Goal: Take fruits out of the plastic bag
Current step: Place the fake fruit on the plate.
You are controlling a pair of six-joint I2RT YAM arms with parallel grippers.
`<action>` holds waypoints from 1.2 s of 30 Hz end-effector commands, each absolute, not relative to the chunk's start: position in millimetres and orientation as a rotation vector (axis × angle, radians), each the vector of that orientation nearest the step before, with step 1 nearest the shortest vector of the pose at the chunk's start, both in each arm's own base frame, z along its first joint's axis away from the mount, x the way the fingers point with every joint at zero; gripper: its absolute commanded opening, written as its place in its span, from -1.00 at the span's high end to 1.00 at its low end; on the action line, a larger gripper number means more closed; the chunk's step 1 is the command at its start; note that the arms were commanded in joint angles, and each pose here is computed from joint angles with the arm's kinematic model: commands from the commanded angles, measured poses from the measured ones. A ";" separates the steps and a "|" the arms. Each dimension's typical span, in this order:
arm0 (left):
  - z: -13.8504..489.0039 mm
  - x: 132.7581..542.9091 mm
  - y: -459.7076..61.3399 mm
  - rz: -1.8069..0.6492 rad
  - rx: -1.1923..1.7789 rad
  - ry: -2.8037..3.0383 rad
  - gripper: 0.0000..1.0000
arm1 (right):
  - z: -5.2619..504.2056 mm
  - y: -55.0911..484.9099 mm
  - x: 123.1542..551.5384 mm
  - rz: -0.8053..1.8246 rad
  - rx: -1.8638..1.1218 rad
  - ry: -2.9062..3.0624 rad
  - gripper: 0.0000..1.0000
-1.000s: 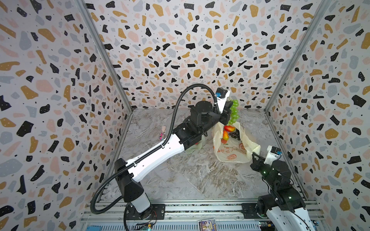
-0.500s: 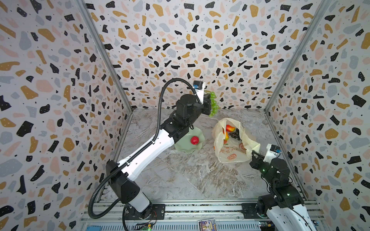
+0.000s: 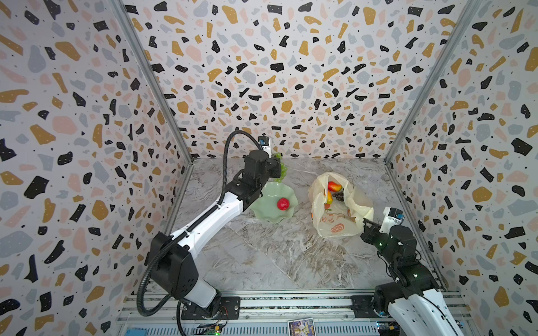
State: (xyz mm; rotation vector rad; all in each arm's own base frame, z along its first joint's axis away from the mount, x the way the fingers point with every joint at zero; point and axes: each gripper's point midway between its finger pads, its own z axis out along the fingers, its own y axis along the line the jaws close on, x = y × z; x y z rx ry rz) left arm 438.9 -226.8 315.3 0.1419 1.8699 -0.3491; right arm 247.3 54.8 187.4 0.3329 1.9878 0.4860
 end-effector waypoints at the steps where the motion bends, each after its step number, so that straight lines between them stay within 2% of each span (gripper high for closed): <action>1: 307.1 439.2 -214.3 -0.297 0.110 1.862 1.00 | 212.5 58.9 251.6 0.498 0.290 1.942 1.00; 11: 204.2 454.9 -211.7 -0.230 0.105 2.071 1.00 | 211.9 69.3 256.1 0.535 0.280 1.961 1.00; 19: 149.2 473.4 -210.7 -0.249 0.076 2.178 1.00 | 210.2 69.2 251.0 0.529 0.304 1.968 1.00; 23: 131.2 476.3 -194.7 -0.229 0.017 2.222 0.73 | 213.0 67.3 249.1 0.520 0.308 1.965 1.00; 28: 127.2 474.1 -185.7 -0.235 -0.016 2.228 0.14 | 211.9 66.6 247.8 0.519 0.312 1.963 1.00; 34: 137.0 473.3 -181.5 -0.219 -0.032 2.213 -0.12 | 212.1 71.5 250.3 0.536 0.303 1.970 1.00; 36: 140.4 472.2 -179.2 -0.208 -0.033 2.206 -0.15 | 212.9 72.4 250.9 0.539 0.300 1.968 1.00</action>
